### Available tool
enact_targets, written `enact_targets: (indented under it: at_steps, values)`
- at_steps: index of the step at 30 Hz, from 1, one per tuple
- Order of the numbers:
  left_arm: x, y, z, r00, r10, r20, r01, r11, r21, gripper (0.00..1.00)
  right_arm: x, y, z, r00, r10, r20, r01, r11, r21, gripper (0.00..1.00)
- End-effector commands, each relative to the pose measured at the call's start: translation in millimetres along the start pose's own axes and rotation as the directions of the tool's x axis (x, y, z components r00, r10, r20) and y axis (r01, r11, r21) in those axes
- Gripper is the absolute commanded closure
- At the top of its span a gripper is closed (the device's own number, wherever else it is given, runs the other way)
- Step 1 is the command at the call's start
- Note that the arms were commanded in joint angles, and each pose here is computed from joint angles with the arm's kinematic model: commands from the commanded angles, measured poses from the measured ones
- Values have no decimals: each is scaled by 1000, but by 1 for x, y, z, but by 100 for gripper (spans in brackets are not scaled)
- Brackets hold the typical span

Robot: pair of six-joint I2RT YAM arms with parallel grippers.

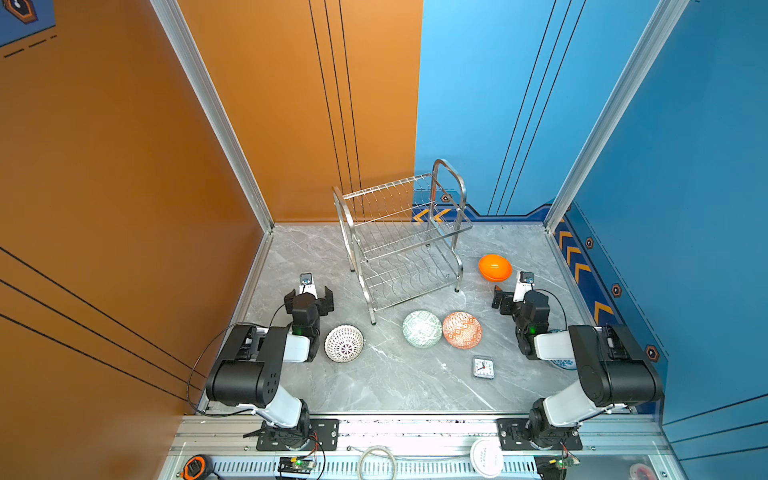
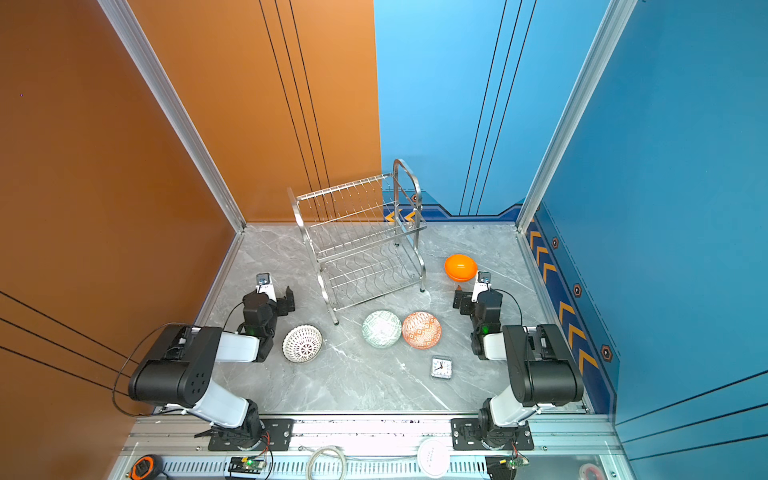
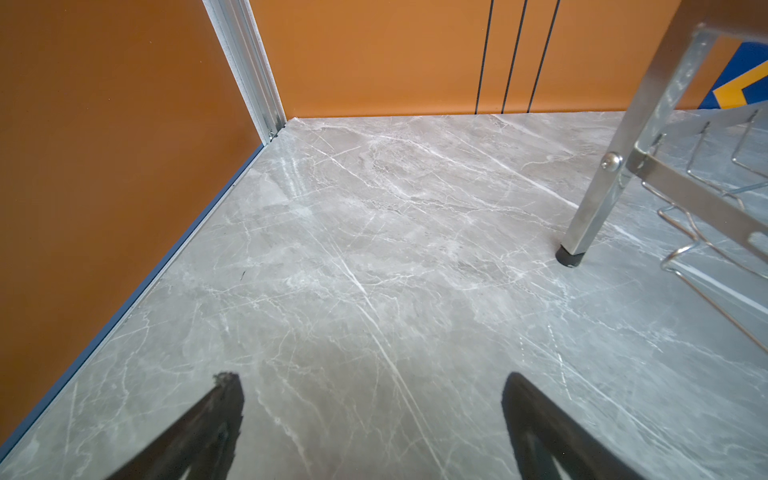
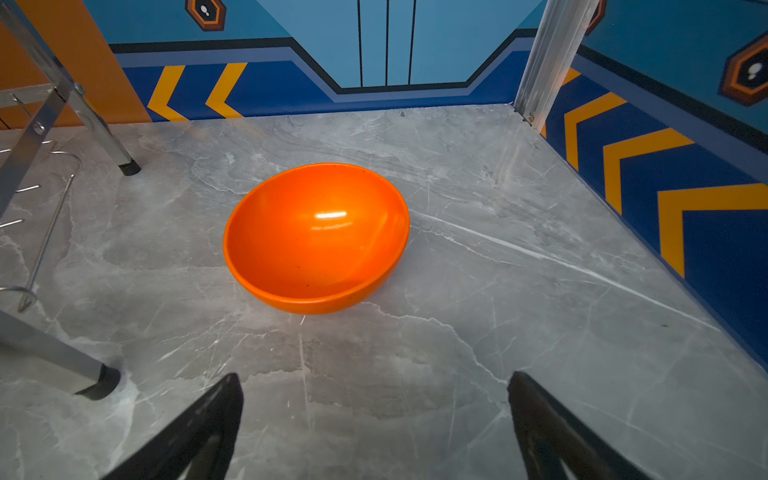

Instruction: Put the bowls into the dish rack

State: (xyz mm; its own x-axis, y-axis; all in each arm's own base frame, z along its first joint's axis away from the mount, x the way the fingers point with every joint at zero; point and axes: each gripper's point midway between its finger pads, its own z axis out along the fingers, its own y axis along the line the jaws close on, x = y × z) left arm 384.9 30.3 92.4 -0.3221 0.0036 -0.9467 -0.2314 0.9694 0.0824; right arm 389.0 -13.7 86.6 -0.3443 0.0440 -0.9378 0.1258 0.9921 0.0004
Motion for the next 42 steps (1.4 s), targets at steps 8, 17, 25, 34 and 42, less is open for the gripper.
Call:
enact_targets:
  at_steps: [8, 17, 25, 34, 42]
  values:
    - [-32, 38, -39, 988, -87, 127, 108, 980, -170, 2, -42, -26, -24, 997, 46, 59, -56, 984, 166, 0]
    - [-55, 27, -79, 981, -34, 190, 95, 942, -322, 2, -57, -13, -27, 964, 265, -19, -263, 963, 66, 0]
    - [-71, -5, -101, 980, -153, 125, 171, 974, -150, 2, -51, 46, -25, 977, 186, -100, -196, 975, -105, 0]
    - [-60, -68, -118, 907, -394, -150, 421, 864, 275, 2, -53, 127, -38, 994, 58, -92, -86, 935, -345, 0]
    - [-67, -108, -130, 900, -366, -238, 435, 799, 415, 2, -66, 149, -37, 997, 39, -69, -62, 928, -367, 5]
